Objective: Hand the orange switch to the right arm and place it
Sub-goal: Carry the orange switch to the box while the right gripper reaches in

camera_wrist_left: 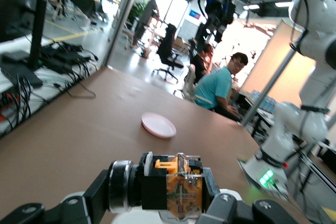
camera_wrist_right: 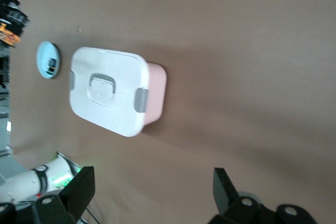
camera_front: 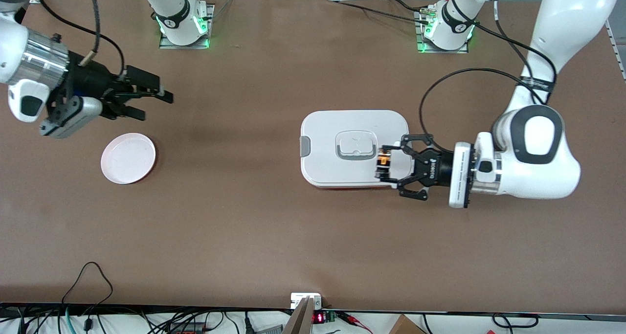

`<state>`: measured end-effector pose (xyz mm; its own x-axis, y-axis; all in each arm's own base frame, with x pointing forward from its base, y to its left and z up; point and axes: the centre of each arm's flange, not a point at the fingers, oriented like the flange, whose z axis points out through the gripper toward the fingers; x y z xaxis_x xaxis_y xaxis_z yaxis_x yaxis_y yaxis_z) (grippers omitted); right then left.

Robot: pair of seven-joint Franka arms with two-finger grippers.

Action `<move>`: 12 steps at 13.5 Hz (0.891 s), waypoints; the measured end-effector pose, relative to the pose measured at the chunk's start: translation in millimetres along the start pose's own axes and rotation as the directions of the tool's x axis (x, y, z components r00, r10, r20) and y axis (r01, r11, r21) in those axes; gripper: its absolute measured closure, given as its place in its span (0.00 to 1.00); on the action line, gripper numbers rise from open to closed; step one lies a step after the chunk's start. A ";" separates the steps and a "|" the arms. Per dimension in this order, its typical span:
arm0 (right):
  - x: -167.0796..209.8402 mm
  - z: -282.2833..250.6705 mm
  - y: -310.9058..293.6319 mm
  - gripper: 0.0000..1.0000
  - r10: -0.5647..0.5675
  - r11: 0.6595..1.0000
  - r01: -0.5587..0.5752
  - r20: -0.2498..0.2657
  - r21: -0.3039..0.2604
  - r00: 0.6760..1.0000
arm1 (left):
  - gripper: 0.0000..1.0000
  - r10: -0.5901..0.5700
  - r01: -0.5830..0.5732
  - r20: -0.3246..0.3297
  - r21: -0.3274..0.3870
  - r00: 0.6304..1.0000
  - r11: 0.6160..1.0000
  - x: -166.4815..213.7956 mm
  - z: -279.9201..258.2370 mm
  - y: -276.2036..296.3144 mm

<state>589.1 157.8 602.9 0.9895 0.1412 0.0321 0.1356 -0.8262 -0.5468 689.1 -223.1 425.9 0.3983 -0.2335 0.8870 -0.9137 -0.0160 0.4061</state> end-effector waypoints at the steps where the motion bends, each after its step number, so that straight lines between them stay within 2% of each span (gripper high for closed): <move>1: 4.5 11.3 -14.5 0.00 0.039 0.998 -0.038 -0.011 0.055 0.999 | 0.28 0.016 -0.016 -0.023 0.035 1.000 0.999 11.5 22.4 5.5; 3: 14.0 35.7 -39.4 0.00 0.098 0.982 -0.093 -0.023 0.165 0.995 | 0.28 0.058 -0.055 -0.050 0.065 0.997 0.996 32.0 65.3 24.0; 4: 18.5 49.1 -49.6 0.00 0.127 0.968 -0.118 -0.026 0.220 0.992 | 0.28 0.070 -0.067 -0.060 0.058 0.996 0.996 39.8 83.6 35.0; 6: 25.6 77.1 -66.1 0.00 0.198 0.917 -0.181 -0.012 0.356 0.980 | 0.28 0.087 -0.083 -0.074 0.056 0.993 0.995 49.5 108.7 51.4; 9: 32.4 105.4 -63.5 0.00 0.282 0.770 -0.273 0.075 0.577 0.956 | 0.28 0.102 -0.094 -0.088 0.088 0.991 0.992 57.7 125.9 64.1; 12: 36.2 126.6 -48.0 0.00 0.300 0.640 -0.277 0.099 0.717 0.949 | 0.28 0.102 -0.094 -0.087 0.091 0.991 0.991 56.9 129.0 66.4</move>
<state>612.0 271.6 524.4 0.9744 -0.0604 -0.2165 -0.2239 -0.1772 -0.9584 640.8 -362.8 475.0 0.3088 -0.1485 0.9395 -0.9506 -0.0824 0.2994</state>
